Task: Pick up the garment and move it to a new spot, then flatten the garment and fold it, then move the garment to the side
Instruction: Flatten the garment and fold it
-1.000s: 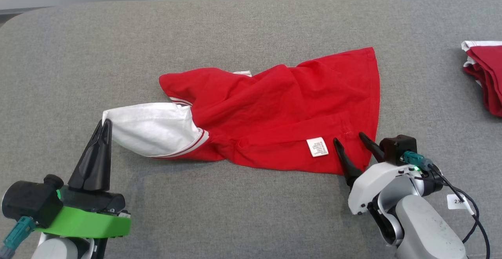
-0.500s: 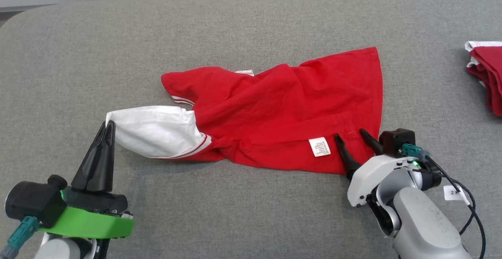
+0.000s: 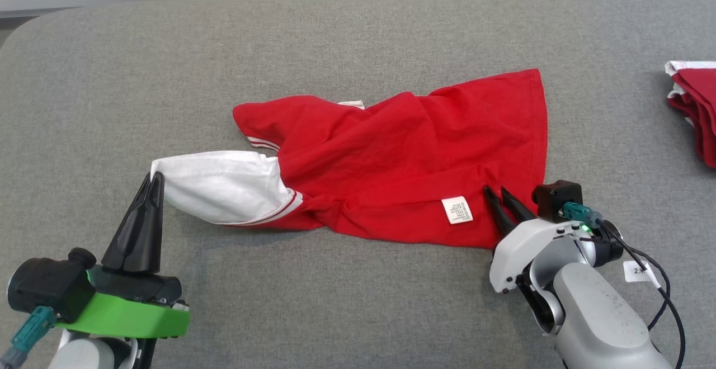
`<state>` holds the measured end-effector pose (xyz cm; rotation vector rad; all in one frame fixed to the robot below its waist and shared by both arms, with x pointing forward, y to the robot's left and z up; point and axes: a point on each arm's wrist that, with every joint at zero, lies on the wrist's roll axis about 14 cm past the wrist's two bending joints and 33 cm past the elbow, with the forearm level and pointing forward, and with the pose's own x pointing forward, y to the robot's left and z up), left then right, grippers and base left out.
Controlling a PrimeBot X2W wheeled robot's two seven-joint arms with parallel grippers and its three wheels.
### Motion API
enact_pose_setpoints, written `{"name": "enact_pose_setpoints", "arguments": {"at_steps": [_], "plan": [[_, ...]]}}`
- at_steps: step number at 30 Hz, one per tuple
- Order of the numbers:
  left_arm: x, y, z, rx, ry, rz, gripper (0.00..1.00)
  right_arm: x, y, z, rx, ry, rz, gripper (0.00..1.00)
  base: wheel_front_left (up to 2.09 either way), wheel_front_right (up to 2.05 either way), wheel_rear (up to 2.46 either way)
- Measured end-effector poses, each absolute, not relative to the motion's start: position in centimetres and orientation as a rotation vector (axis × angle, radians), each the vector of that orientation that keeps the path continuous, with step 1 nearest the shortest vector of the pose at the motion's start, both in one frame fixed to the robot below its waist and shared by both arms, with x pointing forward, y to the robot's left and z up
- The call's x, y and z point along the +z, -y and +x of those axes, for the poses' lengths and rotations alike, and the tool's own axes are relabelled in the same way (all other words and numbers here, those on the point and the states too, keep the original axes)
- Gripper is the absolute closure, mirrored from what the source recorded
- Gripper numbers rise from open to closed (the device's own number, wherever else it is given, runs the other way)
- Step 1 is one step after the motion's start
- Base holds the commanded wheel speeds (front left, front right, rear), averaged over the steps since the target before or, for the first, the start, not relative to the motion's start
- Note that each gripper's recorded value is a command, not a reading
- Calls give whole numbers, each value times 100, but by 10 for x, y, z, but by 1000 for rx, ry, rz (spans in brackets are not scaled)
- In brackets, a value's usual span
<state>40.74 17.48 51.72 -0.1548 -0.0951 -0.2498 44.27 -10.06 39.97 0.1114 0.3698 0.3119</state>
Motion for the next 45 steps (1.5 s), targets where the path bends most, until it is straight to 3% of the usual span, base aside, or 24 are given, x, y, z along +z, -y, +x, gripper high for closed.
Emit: {"name": "enact_pose_setpoints", "arguments": {"at_steps": [2,14,29,36,45], "plan": [[517,-175,407,-250,95,-155,100,401,101,443,313,-367,105,100,0,0,0],[542,-176,410,-255,166,-167,100,451,115,458,273,-225,190,100,0,0,0],[699,-142,423,-490,551,-40,100,648,183,475,285,103,342,100,0,0,0],[767,-137,421,-561,674,-15,100,731,226,464,285,213,463,100,0,0,0],[860,-125,391,-653,856,14,100,814,251,435,292,376,439,100,0,0,0]]}}
